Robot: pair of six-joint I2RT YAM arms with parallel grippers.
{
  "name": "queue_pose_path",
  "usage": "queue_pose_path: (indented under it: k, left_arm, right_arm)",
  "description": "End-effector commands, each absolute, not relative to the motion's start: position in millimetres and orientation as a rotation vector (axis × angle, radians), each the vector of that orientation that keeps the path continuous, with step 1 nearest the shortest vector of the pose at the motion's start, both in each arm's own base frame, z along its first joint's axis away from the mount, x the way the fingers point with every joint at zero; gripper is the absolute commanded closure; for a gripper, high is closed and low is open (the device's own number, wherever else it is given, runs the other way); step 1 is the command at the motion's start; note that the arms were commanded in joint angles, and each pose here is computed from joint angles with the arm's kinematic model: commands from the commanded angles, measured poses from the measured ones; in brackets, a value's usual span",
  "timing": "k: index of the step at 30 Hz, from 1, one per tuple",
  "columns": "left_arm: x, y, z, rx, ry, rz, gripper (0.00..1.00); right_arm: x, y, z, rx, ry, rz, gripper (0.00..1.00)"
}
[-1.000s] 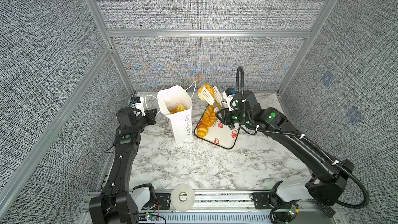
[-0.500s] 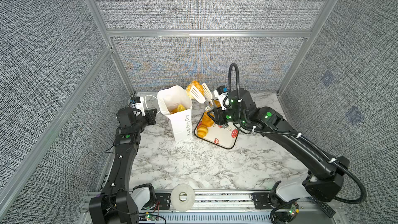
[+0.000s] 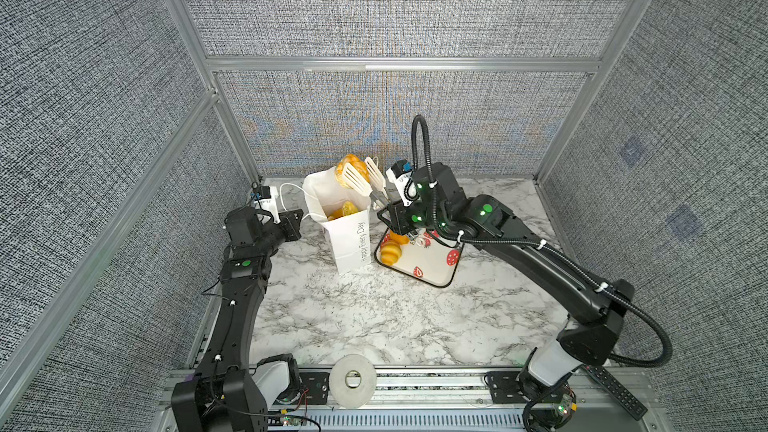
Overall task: Place the fake bread into the paper bag
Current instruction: 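Lift the clamped puff bun and carry it over the bag opening, then lower the puff bun into the bag and open the right tongs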
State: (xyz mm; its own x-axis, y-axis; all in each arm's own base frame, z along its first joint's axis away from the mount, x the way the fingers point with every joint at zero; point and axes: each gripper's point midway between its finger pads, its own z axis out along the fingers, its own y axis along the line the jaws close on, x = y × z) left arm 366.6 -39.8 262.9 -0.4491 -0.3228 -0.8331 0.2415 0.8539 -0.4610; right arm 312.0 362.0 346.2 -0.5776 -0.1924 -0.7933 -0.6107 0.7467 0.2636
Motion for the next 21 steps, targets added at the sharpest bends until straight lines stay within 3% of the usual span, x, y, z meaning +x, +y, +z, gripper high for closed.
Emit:
queue_pose_path:
  k: [1,21]
  left_arm:
    - [366,-41,266,-0.043,1.922,-0.648,1.0]
    - [365,-41,269,-0.042,1.915,-0.642,1.0]
  right_arm:
    - [319,372,357,-0.59,2.114,0.7,0.57]
    - [347,411,338,-0.589,2.19,0.711,0.56]
